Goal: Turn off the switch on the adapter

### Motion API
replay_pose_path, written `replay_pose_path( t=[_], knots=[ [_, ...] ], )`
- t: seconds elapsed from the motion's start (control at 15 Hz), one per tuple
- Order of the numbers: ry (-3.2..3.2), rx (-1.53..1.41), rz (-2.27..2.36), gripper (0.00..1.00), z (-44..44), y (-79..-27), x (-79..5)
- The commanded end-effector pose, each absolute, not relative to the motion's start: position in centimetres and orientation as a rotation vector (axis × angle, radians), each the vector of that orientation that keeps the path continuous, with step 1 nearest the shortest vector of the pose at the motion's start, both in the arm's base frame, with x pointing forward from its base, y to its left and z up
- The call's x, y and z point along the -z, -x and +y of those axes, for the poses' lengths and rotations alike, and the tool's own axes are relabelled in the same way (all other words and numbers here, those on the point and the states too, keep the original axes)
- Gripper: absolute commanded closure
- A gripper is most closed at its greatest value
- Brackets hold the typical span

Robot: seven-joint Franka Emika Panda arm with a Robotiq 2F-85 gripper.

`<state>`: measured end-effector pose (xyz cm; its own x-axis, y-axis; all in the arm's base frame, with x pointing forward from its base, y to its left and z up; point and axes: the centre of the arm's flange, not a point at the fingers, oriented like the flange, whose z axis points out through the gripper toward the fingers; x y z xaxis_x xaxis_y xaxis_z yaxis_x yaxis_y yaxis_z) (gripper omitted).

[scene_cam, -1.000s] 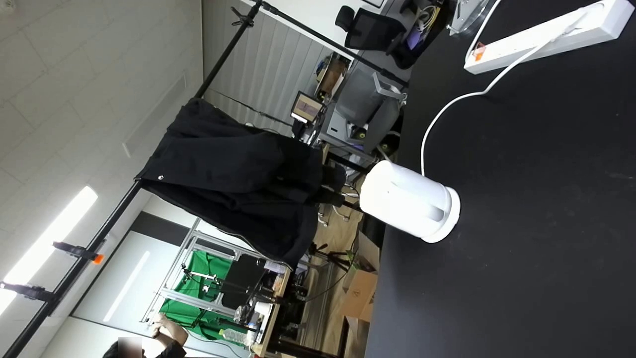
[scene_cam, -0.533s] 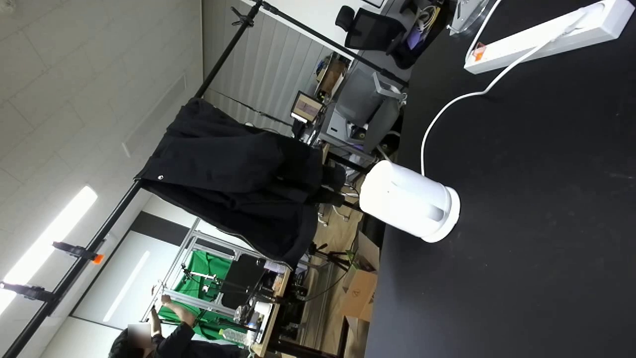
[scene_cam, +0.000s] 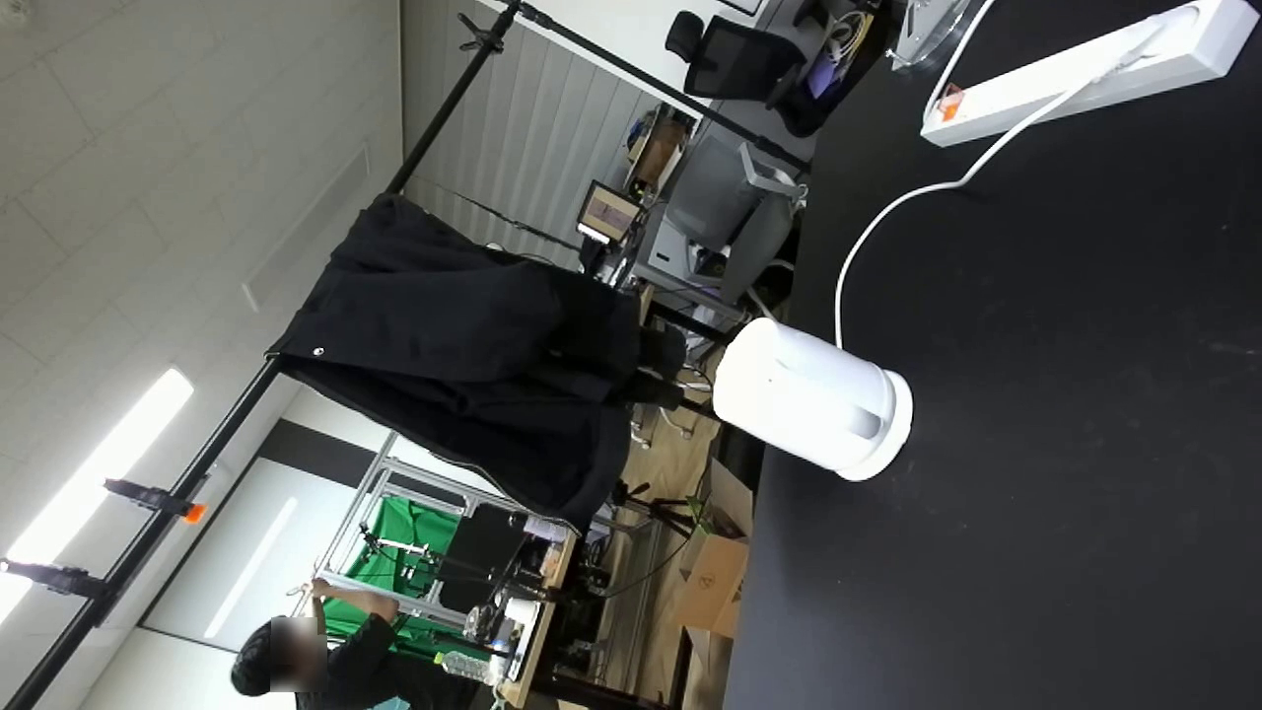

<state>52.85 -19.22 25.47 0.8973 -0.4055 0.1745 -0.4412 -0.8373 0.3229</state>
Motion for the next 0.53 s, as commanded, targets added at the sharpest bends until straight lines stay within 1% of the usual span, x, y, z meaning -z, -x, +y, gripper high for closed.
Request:
replay_pose_path(
  t=[0.0, 0.2, 0.27, 0.33, 0.4, 0.47],
  knots=[
    [-2.704, -0.139, -0.625, 0.75, -19.2, -52.8, -25.5],
    [-2.704, -0.139, -0.625, 0.75, -19.2, -52.9, -25.5],
    [-2.704, -0.139, -0.625, 0.94, -19.2, -52.9, -25.5],
    [-2.697, -0.133, -0.632, 0.94, -19.3, -53.8, -25.1],
    [-2.7, -0.123, -0.63, 1.0, -19.2, -54.3, -24.8],
    [-2.7, -0.123, -0.634, 1.0, -19.0, -55.0, -24.5]
  ],
)
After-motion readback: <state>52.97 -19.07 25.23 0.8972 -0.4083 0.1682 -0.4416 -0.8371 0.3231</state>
